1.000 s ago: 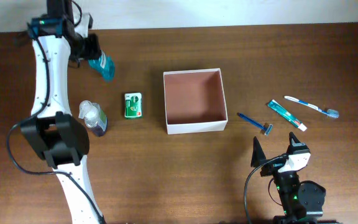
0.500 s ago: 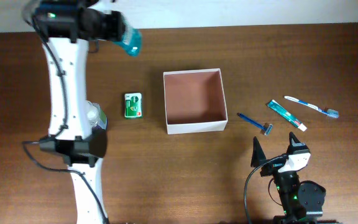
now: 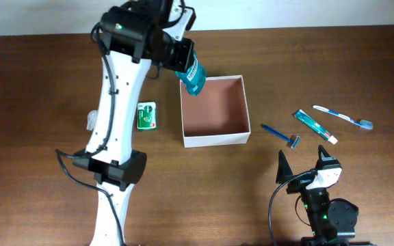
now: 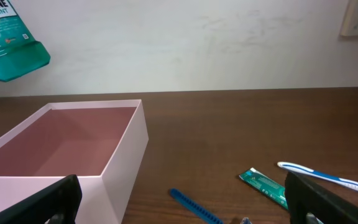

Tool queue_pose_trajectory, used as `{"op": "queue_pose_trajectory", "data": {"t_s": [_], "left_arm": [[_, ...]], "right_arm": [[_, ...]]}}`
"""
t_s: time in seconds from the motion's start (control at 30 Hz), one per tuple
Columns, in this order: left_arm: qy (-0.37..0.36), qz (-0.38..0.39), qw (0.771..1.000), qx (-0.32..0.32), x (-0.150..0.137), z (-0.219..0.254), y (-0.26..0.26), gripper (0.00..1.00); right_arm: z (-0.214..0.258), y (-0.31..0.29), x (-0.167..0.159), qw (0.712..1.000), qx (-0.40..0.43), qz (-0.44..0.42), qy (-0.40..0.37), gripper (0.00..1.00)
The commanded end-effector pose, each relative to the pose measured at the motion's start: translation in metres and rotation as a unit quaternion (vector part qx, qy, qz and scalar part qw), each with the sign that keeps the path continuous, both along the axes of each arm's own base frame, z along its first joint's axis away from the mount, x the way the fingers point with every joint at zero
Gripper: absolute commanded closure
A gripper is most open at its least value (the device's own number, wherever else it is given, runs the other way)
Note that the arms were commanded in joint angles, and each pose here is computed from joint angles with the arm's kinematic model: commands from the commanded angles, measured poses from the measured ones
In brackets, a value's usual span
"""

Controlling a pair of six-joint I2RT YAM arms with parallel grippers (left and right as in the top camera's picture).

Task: Pack container
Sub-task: 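Lift the mouthwash bottle and carry it over the box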

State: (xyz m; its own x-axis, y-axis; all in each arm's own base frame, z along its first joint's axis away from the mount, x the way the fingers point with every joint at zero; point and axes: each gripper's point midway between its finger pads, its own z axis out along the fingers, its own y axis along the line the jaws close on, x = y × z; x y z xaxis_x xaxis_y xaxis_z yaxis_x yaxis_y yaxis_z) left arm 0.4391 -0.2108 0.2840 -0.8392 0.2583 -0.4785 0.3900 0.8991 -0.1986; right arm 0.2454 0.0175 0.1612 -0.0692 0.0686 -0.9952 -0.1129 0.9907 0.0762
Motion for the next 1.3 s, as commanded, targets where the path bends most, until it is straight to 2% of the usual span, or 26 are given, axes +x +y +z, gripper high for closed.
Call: {"op": "queue_pose_trajectory", "data": {"t_s": [0.0,0.2,0.3,0.5,0.67,0.93,1.27], "left_arm": [[0.011,0.052,0.999,0.013,0.000,-0.005,0.002,0.91],[0.065,0.079,0.994,0.037,-0.006,-0.038,-0.004,0.91],[0.086,0.108,0.989,0.045,-0.001,-0.058,-0.003,0.91],[0.113,0.110,0.986,0.059,0.005,-0.095,-0.008,0.91],[0.112,0.154,0.978,0.080,0.013,-0.115,0.000,0.91],[0.108,0.157,0.978,0.081,0.022,-0.130,-0.002,0.91],[0.078,0.175,0.974,0.120,0.031,-0.135,0.011,0.91]], "right_arm": [[-0.002,-0.003,0.000,1.000,-0.004,-0.006,0.000,0.01],[-0.001,-0.003,0.000,1.000,-0.004,-0.006,0.000,0.02],[-0.001,-0.003,0.000,1.000,-0.004,-0.006,0.000,0.01],[-0.001,-0.003,0.000,1.000,-0.004,-0.006,0.000,0.01],[-0.001,-0.003,0.000,1.000,-0.004,-0.006,0.000,0.01],[-0.002,-0.003,0.000,1.000,-0.004,-0.006,0.000,0.01],[-0.002,-0.003,0.000,1.000,-0.004,-0.006,0.000,0.02]]}}
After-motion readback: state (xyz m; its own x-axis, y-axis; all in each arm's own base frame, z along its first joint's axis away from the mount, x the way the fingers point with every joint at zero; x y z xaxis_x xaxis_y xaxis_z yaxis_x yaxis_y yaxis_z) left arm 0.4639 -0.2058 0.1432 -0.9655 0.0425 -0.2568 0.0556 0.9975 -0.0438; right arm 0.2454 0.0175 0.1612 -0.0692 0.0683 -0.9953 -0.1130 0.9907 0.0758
